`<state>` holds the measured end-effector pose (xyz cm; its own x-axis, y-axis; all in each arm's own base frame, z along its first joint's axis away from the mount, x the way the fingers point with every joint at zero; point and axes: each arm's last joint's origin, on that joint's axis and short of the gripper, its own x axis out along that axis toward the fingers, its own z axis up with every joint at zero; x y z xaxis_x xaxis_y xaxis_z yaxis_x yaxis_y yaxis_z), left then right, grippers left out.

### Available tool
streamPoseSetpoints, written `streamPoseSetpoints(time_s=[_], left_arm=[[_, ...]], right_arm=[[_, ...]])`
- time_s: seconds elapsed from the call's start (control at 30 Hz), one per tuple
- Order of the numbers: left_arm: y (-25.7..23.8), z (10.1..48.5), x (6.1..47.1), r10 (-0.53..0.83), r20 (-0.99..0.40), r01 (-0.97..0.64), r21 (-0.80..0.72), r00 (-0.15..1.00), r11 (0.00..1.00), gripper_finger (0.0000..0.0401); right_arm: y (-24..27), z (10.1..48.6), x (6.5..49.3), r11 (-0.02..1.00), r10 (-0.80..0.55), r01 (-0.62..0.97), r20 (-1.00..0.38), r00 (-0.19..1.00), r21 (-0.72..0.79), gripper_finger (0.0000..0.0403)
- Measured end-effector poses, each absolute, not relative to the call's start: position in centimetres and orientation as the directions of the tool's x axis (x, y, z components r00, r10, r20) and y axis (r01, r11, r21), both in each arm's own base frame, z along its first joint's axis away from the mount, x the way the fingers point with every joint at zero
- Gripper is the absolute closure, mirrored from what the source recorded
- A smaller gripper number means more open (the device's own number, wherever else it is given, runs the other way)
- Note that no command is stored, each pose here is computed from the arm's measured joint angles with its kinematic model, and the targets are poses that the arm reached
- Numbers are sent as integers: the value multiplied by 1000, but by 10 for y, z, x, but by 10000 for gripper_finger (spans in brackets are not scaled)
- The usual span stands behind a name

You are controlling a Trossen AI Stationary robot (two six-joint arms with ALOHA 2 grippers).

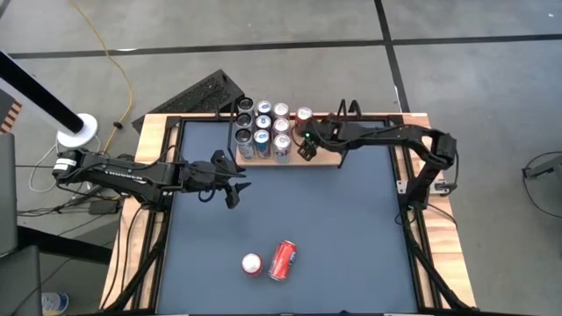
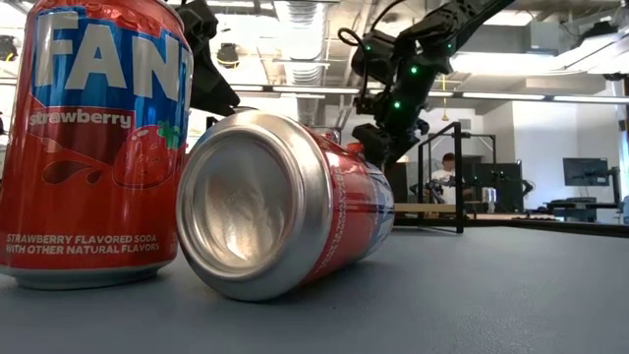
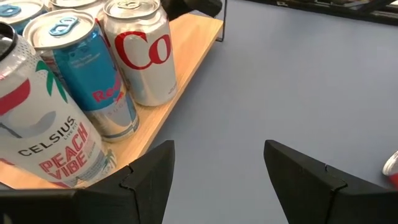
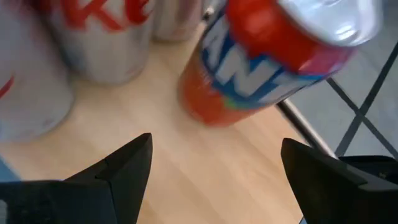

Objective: Place canned beverage on shelf
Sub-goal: Put the top red soda can on the shelf

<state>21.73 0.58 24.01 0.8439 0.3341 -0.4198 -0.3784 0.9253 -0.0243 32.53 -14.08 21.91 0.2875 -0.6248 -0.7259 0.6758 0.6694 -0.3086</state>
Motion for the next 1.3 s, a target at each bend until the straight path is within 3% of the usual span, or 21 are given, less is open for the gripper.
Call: streamPoseSetpoints(time_s=[0.8,1.3], left_arm=[[6,240,217,358,-418,-397,-9,835,918,163],[7,240,217,359,-419,-402,-14,834,916,163]], right_arm=[[-178,219,306,650,-653,648,-728,209,-397,67],[-190,225,308,629,-689,678,-676,259,-381,67]])
